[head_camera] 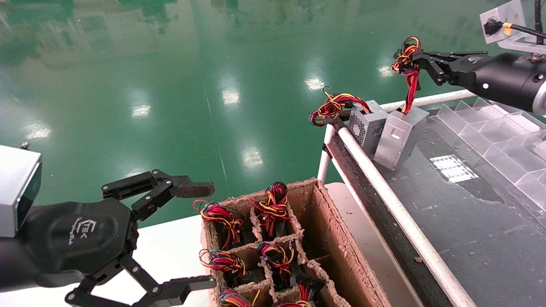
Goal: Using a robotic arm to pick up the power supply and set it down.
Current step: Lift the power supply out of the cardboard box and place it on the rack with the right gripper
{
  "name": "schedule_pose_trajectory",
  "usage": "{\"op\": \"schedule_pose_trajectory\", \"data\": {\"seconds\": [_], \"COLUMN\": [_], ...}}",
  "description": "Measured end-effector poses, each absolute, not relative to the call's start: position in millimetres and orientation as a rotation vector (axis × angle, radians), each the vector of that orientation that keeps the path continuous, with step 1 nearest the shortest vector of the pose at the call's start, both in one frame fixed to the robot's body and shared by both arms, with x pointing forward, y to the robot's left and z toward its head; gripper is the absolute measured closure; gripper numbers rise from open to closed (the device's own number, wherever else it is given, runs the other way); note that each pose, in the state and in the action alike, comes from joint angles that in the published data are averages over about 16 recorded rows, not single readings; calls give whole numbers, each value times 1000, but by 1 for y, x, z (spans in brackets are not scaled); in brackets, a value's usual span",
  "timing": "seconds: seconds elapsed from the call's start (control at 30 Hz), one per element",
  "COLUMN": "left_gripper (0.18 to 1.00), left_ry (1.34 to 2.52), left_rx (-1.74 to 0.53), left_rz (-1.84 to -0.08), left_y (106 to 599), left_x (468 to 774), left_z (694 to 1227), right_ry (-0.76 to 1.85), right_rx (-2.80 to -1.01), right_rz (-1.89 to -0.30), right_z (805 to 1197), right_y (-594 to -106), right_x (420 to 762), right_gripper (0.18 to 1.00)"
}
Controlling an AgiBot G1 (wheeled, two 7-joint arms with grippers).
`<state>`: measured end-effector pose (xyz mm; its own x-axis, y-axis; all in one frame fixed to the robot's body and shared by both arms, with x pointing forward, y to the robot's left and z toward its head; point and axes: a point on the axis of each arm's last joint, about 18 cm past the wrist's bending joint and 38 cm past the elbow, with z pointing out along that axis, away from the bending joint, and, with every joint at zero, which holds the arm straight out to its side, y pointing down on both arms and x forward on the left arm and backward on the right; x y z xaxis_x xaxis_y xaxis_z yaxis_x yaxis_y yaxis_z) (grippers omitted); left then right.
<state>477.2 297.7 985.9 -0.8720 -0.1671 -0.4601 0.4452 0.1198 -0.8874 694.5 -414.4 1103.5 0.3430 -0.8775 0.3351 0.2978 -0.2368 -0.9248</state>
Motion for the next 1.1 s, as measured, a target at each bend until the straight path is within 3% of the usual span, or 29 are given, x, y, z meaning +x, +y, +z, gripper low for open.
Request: {"op": "schedule_pose_trajectory", "data": {"seconds": [1.1], "left_gripper": [184], "left_ry": [1953], "left_rx": [269], "left_rz": [-1802], "left_y": [298], "left_x": [477], "left_z": [986], "right_ry": [615], "right_rx": [-1388], "right_rz": [-1269], "right_z": [1108], "right_y": [-367], "right_x": [731], "right_gripper": [964]}}
